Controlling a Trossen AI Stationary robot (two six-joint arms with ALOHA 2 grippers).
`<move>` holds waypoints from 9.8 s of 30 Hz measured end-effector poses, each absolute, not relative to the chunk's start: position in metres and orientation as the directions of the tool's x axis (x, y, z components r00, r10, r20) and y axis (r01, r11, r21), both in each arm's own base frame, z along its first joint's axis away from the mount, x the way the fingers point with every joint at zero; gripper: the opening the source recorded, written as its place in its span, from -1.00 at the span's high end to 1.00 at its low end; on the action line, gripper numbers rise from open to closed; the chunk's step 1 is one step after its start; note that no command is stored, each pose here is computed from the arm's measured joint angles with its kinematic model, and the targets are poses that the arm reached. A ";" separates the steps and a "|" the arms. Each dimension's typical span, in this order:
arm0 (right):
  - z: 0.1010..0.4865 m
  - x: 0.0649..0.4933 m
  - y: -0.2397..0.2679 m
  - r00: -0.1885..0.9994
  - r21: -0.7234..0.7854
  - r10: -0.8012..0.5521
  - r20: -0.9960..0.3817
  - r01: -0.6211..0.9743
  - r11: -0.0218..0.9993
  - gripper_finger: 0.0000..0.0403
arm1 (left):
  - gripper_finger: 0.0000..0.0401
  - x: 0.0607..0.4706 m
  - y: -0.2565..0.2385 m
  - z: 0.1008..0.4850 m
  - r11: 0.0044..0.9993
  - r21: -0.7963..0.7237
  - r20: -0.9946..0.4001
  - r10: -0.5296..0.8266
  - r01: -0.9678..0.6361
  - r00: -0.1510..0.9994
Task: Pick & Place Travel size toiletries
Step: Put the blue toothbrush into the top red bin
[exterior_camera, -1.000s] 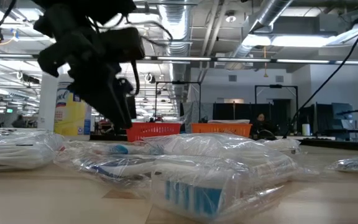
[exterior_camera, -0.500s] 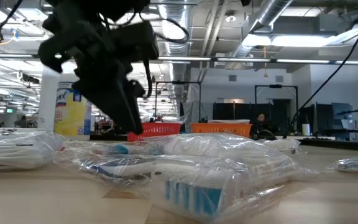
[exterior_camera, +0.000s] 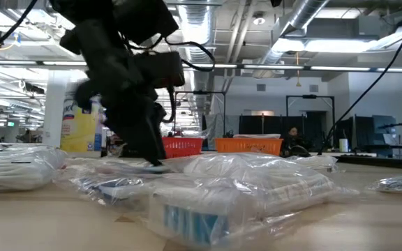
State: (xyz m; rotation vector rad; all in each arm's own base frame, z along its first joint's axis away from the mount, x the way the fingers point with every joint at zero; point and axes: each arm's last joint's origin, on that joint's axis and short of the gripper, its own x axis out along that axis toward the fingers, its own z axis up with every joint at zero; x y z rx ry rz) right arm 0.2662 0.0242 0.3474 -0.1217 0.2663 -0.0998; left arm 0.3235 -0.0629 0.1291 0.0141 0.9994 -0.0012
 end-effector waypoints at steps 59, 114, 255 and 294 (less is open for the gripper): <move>0.347 0.266 0.024 0.958 -0.132 -0.114 -0.263 0.082 0.988 0.63 | 1.00 0.320 -0.054 0.152 0.984 0.161 -0.781 0.171 -0.071 0.600; 0.331 0.301 0.037 0.979 -0.202 0.070 -0.194 -0.110 0.973 0.63 | 1.00 0.208 -0.089 0.247 0.999 -0.009 0.291 -0.036 0.040 0.956; 0.232 0.380 0.068 0.552 -0.943 -0.767 -0.326 -0.252 0.219 0.95 | 0.57 0.202 -0.072 0.236 0.955 -0.282 0.251 0.169 -0.095 0.953; 0.258 0.387 0.156 0.855 -0.987 -0.509 -0.098 -0.149 -0.061 0.96 | 0.88 0.215 -0.029 0.205 0.723 -0.672 0.100 -0.126 0.160 0.987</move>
